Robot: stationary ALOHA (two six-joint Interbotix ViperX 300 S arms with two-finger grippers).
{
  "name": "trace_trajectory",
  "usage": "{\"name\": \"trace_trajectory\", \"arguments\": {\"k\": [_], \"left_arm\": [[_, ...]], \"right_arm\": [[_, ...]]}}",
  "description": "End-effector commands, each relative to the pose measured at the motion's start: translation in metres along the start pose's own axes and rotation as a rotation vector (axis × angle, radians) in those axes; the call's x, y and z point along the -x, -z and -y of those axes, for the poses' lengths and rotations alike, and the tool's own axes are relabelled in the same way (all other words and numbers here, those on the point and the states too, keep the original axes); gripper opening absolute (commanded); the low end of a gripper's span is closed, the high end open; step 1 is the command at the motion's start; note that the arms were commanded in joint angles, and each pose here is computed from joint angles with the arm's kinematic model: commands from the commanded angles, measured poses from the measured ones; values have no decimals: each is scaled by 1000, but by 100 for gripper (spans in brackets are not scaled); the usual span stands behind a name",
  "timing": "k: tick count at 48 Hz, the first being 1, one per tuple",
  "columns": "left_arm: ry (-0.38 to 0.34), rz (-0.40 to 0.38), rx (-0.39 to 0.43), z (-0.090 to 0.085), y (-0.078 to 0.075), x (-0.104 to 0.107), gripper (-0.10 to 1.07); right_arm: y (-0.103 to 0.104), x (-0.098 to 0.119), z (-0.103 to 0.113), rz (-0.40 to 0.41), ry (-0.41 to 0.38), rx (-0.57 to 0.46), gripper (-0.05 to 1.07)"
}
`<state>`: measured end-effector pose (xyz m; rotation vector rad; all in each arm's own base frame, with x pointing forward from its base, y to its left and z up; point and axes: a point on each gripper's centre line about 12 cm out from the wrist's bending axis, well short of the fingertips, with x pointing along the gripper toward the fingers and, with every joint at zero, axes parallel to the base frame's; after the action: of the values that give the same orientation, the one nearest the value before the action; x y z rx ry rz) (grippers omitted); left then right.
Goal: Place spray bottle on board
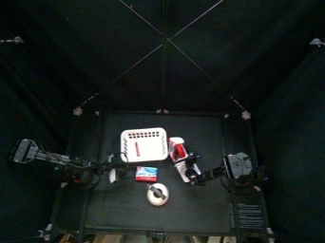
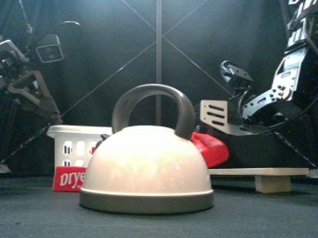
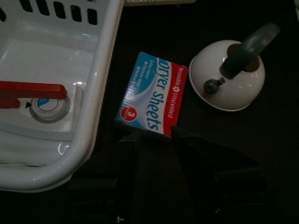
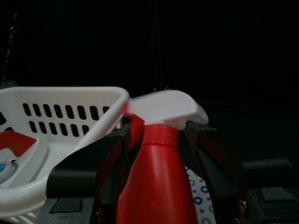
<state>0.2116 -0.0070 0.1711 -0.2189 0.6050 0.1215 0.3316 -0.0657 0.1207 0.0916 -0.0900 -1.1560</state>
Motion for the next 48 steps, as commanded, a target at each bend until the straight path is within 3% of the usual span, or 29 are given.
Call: {"name": "trace_trajectory", "arguments": {"k": [1, 24, 33, 43, 48], "left_arm": [[5, 11, 1, 1, -4, 0, 75], [5, 11, 2, 1, -4, 0, 75], [5, 9, 2, 1, -4, 0, 75], [5, 9, 2, 1, -4, 0, 75], [5, 9, 2, 1, -4, 0, 75]], "right_arm": [[-8, 0, -3, 14, 10, -41, 86], [-11, 5, 1, -16, 50, -66, 83], [-28, 10, 6, -53, 112, -148, 83], [-51, 16, 12, -78, 94, -217, 83], [-56, 17, 16, -139, 70, -252, 83]]}}
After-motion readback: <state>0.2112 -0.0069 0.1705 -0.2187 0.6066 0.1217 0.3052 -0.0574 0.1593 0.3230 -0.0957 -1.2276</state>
